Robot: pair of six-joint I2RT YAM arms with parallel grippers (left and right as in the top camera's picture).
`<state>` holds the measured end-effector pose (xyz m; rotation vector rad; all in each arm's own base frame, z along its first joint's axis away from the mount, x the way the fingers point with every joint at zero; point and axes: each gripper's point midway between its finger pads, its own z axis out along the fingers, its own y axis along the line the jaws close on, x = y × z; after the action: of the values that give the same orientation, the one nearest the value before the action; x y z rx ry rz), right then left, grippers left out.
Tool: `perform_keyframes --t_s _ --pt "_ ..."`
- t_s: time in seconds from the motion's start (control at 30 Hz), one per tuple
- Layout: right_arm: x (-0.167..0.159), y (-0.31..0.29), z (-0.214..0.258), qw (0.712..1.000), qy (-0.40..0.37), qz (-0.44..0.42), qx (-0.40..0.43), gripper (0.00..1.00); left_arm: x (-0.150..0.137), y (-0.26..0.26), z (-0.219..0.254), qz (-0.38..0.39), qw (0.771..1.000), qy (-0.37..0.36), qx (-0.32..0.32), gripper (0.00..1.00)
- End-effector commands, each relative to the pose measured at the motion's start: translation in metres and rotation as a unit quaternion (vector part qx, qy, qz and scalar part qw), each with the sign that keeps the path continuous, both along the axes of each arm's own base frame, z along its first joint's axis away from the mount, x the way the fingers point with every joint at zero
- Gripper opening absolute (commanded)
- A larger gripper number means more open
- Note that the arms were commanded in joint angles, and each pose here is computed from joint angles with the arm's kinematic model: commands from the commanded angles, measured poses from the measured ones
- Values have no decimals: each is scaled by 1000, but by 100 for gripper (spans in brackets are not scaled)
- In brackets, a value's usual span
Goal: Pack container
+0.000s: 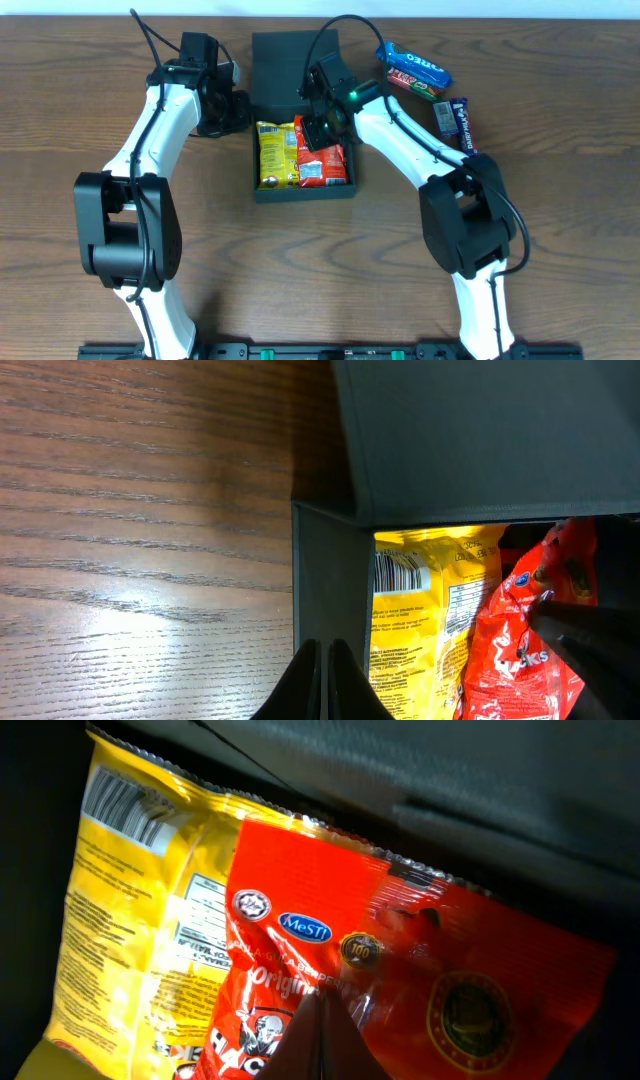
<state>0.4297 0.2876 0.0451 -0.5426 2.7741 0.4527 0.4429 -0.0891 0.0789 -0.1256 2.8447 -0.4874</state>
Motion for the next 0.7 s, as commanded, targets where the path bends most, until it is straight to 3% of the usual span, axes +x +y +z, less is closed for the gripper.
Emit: perform_keyframes --t_s 0.0,0.2,0.27,0.37,0.57,0.67 --pt "14 0 19 1000 -22 -13 -7 1 7 2 20 4 1000 -26 3 5" --pt "57 -12 139 986 -158 -10 41 4 7 2 20 4 1000 -26 3 6" --pt "75 -31 169 976 -217 -8 33 33 7 2 20 4 1000 -26 3 6" --pt "101 -74 188 963 -264 -55 -3 99 7 4 19 6 1000 -26 7 6" --pt "103 -114 178 969 -227 -102 -7 99 7 3 19 6 1000 -26 6 6" --pt "105 -122 176 965 -247 -62 -53 99 7 3 19 5 1000 -26 6 6"
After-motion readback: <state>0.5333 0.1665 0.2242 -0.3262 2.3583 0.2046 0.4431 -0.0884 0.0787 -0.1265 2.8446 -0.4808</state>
